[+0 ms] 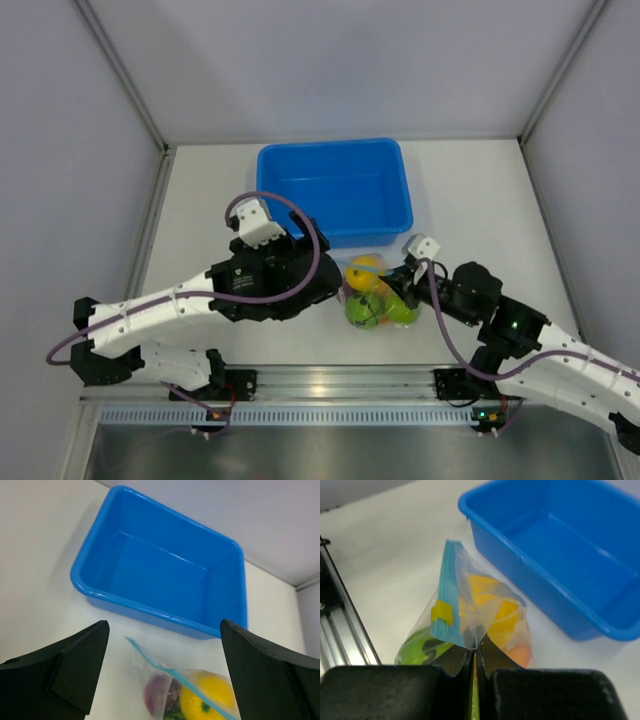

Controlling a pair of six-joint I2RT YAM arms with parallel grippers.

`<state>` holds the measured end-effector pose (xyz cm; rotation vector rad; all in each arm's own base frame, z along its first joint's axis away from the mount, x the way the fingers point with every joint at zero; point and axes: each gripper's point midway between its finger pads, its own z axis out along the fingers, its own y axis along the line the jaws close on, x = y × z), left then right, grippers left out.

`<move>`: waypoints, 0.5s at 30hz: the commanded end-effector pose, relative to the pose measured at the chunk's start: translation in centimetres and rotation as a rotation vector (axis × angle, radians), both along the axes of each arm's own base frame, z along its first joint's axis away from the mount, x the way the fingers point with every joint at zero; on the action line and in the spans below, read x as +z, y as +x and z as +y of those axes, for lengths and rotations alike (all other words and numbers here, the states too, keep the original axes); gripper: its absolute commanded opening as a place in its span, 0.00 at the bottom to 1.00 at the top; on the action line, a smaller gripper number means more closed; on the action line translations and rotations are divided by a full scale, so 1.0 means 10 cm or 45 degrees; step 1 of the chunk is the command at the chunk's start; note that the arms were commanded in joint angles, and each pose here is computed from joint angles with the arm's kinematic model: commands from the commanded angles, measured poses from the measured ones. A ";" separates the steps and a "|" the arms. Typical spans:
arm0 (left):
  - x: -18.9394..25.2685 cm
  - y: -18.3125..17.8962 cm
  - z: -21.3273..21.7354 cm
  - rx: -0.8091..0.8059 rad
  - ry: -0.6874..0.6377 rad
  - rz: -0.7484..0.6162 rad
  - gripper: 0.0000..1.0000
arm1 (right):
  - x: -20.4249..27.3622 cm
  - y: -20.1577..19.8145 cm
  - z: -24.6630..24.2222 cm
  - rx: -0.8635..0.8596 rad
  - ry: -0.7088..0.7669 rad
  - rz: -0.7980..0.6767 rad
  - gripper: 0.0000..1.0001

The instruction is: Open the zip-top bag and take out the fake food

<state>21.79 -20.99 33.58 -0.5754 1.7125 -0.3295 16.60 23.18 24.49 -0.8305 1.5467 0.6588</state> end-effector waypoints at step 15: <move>-0.21 -0.22 -0.92 -1.256 0.433 -0.495 0.98 | 0.35 -0.11 -0.12 -0.083 -0.053 0.260 0.00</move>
